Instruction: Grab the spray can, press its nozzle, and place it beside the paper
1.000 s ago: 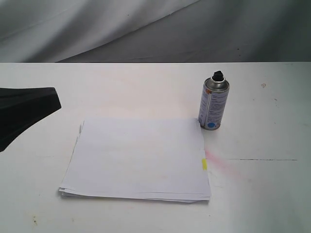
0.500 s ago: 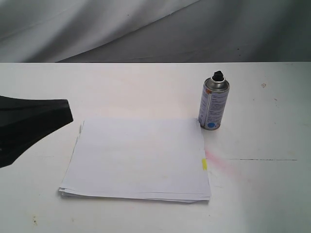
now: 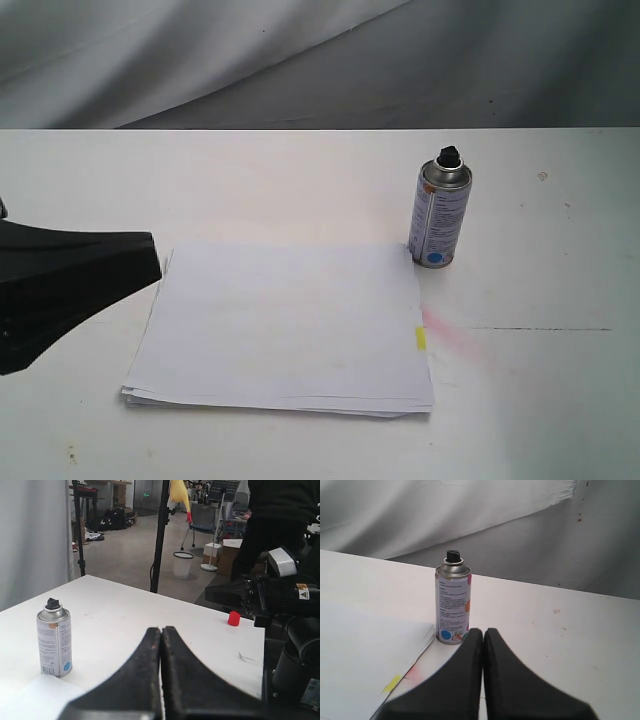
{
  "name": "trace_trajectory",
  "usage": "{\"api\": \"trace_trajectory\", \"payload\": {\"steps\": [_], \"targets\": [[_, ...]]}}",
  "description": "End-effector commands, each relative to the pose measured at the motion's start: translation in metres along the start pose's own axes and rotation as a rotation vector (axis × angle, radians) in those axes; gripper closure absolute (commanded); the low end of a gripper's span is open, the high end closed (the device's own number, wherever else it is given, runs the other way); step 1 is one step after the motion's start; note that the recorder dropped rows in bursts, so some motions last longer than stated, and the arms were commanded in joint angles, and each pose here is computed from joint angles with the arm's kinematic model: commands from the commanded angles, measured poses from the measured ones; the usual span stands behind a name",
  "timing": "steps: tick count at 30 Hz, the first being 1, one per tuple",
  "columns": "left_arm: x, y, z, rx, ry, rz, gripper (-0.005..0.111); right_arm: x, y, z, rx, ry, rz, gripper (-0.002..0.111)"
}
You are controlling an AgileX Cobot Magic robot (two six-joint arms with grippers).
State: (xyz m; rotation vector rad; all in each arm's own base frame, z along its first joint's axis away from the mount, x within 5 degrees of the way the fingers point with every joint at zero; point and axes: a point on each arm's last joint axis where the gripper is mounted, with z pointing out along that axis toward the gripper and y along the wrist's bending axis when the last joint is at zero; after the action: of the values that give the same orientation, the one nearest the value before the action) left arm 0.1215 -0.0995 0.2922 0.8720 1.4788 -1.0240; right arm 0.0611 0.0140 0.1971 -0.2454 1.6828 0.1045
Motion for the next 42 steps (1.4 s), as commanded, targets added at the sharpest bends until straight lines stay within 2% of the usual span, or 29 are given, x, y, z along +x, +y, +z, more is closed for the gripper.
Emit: {"api": "trace_trajectory", "payload": {"steps": [1,6,8,11,13,16,21,26,31,34,36,38,39,42], "targets": [[0.0,-0.001,0.001,0.011,-0.012,-0.026,0.107,0.001,0.0,0.0,0.003,0.004,-0.01,0.108],[0.0,0.01,0.0,-0.106,0.009,-0.007,0.107,0.001,0.0,0.0,0.003,0.004,-0.01,0.108],[0.002,0.018,-0.001,-0.198,0.035,-0.017,0.107,0.001,0.0,0.0,0.003,0.004,-0.01,0.108],[0.005,0.03,-0.003,-0.396,0.088,-0.028,0.107,0.001,0.0,0.0,0.003,0.004,-0.01,0.108],[0.003,0.031,-0.009,-0.509,0.087,-0.04,0.107,0.001,0.0,0.0,0.003,0.004,-0.01,0.108],[-0.007,0.021,-0.022,-0.596,0.029,0.006,0.107,0.001,0.0,0.0,0.003,0.004,-0.01,0.108],[-0.017,-0.001,-0.045,-0.649,-0.085,0.093,0.107,0.001,0.0,0.0,0.003,0.004,-0.008,0.108],[-0.005,-0.015,-0.065,-0.713,-0.15,0.129,0.107,0.001,0.0,0.0,0.003,0.004,-0.007,0.108],[0.016,-0.013,-0.074,-0.789,-0.132,0.114,0.107,0.001,0.0,0.0,0.002,0.003,-0.006,0.108],[0.034,-0.009,-0.074,-0.803,-0.095,0.059,0.107,0.001,0.0,0.0,0.002,0.003,-0.006,0.108],[0.044,-0.009,-0.073,-0.795,-0.028,0.1,0.107,0.001,0.0,0.0,0.002,0.003,-0.006,0.108],[0.052,-0.009,-0.074,-0.806,0.0,0.078,0.107,0.001,0.0,0.0,0.002,0.003,-0.006,0.108],[0.055,-0.008,-0.075,-0.818,-0.013,0.034,0.107,0.001,0.0,0.0,0.002,0.003,-0.006,0.108],[0.062,-0.008,-0.081,-0.86,-0.036,0.013,0.107,0.001,0.0,0.0,0.002,0.003,-0.006,0.108]]}}
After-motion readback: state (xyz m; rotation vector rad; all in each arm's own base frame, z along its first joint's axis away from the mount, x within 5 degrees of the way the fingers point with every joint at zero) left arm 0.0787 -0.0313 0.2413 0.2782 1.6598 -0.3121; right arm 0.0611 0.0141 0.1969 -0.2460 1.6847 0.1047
